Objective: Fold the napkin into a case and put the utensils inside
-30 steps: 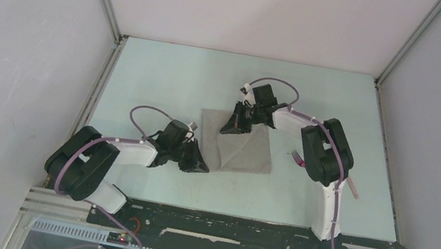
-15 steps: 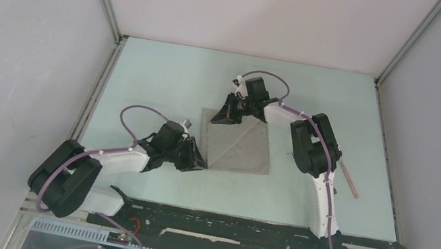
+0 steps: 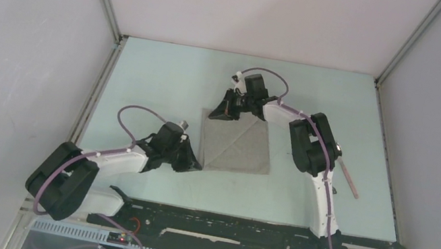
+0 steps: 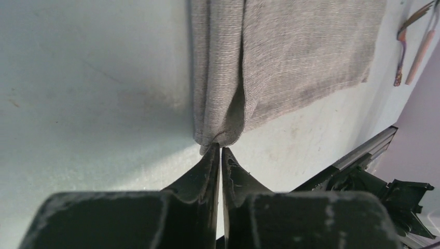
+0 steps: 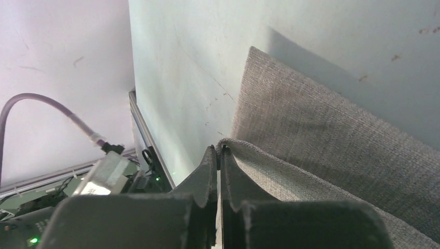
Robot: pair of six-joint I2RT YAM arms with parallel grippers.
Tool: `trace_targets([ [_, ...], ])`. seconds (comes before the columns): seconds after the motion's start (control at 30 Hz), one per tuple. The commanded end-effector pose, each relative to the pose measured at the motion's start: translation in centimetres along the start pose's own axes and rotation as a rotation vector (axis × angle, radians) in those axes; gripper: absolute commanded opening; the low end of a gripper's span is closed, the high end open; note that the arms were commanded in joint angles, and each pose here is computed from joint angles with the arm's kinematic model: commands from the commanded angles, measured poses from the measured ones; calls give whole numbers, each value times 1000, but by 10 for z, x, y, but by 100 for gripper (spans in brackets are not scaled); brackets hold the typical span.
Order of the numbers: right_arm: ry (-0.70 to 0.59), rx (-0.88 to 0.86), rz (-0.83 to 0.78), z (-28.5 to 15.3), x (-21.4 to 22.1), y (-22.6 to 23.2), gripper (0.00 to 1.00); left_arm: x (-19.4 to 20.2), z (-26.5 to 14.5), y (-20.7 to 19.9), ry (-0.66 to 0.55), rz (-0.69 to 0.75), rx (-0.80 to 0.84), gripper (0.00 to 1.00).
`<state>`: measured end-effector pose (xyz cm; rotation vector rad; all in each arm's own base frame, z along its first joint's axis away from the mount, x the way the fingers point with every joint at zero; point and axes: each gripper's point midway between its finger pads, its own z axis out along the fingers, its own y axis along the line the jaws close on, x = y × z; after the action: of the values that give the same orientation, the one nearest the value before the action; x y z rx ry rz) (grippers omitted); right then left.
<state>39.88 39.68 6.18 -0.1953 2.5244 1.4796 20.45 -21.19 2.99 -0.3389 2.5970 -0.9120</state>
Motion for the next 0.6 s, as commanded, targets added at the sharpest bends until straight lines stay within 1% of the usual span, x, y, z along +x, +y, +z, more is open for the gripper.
trace_targets([
  [0.0, -20, -51, -36, 6, -12, 19, 0, 0, 6, 10, -8, 1, -26, 9],
  [0.57, -45, -49, -26, 19, -31, 10, 0, 3, 7, 17, -12, -5, -38, 6],
])
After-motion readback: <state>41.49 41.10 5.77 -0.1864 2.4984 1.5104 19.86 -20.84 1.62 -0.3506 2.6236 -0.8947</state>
